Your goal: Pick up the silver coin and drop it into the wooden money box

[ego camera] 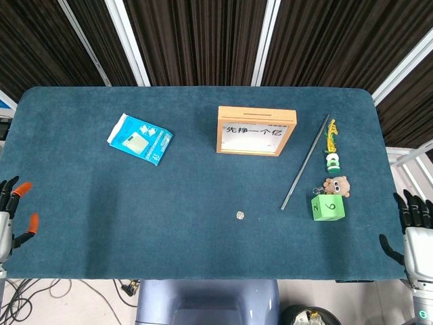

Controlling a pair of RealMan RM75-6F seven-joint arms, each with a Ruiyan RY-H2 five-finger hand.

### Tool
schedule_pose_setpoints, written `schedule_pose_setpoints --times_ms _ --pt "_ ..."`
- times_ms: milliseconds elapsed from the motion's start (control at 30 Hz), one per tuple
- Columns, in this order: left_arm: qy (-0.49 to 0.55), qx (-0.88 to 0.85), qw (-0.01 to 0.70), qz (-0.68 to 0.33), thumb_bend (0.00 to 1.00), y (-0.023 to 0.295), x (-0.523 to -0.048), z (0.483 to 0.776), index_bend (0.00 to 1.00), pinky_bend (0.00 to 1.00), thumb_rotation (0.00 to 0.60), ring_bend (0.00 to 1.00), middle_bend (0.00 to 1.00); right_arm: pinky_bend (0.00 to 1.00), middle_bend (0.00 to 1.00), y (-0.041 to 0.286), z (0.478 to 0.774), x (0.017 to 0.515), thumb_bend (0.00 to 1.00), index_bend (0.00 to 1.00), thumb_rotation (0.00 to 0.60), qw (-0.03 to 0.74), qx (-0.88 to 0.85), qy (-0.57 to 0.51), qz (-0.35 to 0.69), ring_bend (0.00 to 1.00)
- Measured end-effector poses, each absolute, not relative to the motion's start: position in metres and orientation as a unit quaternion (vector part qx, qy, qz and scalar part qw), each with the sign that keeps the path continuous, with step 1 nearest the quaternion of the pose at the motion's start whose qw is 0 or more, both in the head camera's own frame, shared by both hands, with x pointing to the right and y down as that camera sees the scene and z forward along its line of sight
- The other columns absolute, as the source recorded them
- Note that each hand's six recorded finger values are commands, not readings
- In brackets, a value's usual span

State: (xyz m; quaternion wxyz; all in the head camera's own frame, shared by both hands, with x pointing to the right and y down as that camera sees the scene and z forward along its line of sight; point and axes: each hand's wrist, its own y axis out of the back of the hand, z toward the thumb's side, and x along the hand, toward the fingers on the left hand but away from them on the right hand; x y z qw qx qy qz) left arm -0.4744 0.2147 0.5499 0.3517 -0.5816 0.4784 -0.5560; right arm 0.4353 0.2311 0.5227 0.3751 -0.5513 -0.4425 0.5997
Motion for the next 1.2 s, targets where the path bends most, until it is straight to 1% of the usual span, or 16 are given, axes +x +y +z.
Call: schedule_pose_setpoints --times_ms 267,533,767,867,1000,1100,1200 --pt "0.472 -0.581 0.349 -0.564 0.44 0.216 -0.475 0.552 0.18 0.00 0.600 0.00 0.03 0.00 0.02 0.232 0.533 0.437 0.37 0.00 0.600 0.356 -0.564 -0.434 0.605 0.00" --pt "0.469 -0.582 0.339 -0.571 0.44 0.217 -0.477 0.556 0.18 0.00 0.600 0.00 0.03 0.00 0.02 0.232 0.533 0.430 0.37 0.01 0.600 0.326 -0.590 -0.452 0.584 0.00" --pt "0.472 -0.579 0.340 -0.571 0.44 0.218 -0.477 0.553 0.18 0.00 0.600 0.00 0.03 0.00 0.02 0.236 0.534 0.419 0.37 0.03 0.600 0.309 -0.623 -0.450 0.561 0.00" --pt "0.475 -0.578 0.333 -0.575 0.44 0.219 -0.477 0.554 0.18 0.00 0.600 0.00 0.03 0.00 0.02 0.235 0.535 0.411 0.37 0.06 0.600 0.299 -0.640 -0.449 0.548 0.00" --pt "0.472 -0.578 0.335 -0.575 0.44 0.220 -0.476 0.555 0.18 0.00 0.600 0.00 0.03 0.00 0.02 0.228 0.538 0.397 0.37 0.14 0.600 0.301 -0.660 -0.430 0.538 0.00" --pt "0.472 -0.578 0.335 -0.576 0.44 0.220 -0.476 0.555 0.19 0.00 0.600 0.00 0.03 0.00 0.02 0.221 0.546 0.385 0.37 0.20 0.600 0.296 -0.676 -0.414 0.533 0.00" --pt "0.473 -0.578 0.333 -0.576 0.44 0.220 -0.476 0.554 0.20 0.00 0.600 0.00 0.03 0.00 0.02 0.213 0.557 0.370 0.37 0.24 0.600 0.283 -0.696 -0.399 0.526 0.00"
